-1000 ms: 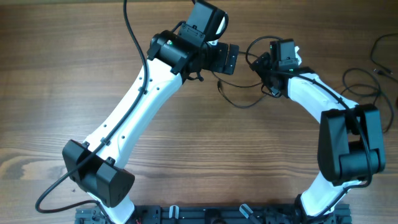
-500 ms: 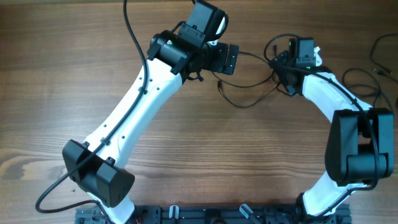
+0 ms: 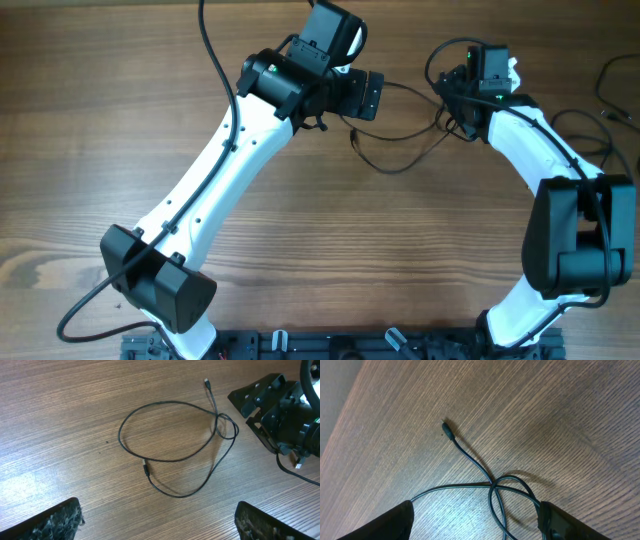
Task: Untangle cables
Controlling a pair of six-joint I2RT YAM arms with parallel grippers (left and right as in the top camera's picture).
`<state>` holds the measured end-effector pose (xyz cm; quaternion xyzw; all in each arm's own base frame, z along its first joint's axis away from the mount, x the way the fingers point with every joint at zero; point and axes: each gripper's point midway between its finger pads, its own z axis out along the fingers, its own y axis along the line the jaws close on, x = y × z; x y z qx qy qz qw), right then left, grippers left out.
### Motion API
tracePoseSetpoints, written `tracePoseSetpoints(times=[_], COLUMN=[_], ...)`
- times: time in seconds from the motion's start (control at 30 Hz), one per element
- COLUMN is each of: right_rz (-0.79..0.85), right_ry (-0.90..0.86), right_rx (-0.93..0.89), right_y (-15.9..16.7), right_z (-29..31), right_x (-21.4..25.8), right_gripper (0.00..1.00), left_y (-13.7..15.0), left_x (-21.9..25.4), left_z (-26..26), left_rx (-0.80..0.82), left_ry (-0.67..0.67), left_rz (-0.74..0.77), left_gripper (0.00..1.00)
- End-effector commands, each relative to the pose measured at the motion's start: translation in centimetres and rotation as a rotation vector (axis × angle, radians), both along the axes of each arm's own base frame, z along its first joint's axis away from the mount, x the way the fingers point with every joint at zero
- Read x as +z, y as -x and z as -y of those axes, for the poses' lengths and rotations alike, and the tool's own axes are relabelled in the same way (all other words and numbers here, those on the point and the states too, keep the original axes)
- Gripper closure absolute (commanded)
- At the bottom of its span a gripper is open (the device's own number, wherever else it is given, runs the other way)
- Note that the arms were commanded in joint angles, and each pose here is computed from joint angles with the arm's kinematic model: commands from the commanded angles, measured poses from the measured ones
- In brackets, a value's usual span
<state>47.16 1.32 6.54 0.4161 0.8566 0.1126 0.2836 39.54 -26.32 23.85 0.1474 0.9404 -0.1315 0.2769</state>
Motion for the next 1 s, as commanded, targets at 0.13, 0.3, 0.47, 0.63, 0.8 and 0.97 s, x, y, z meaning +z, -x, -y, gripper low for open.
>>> tracePoseSetpoints(times=[0.13, 0.3, 0.47, 0.63, 0.8, 0.97], right_rz=[-0.048, 0.034, -0.045, -0.059, -0.087, -0.086], right_ry=[-0.004, -0.076, -0.048, -0.045, -0.041, -0.023], right_rx=[0.059, 0.072, 0.054, 0.065, 0.089, 0.082], right_y=[0.0, -1.6, 0.0, 0.7, 0.8, 0.3], right_z=[-2.0, -3.5, -3.2, -3.6, -4.8, -4.5], right_x=[-2.6, -1.4, -2.8, -3.6, -5.8, -7.2], right_gripper=[0.18, 0.21, 0.2, 0.19, 0.19, 0.53], left_y=[-0.1, 0.0, 0.0, -0.2, -0.4, -0.4], left_x=[-0.5, -0.6, -0.8, -1.8, -3.4, -3.1], left_z=[0.0, 0.0, 0.0, 0.1, 0.2, -0.9], left_rx=[0.003, 0.0, -0.001, 0.0, 0.0, 0.007], left_ry=[0.001, -0.003, -0.007, -0.02, -0.041, -0.079], left_rz=[-0.015, -0.017, -0.023, -0.042, -0.076, -0.063], left_gripper=[0.0, 0.01, 0.0, 0.0, 0.0, 0.0])
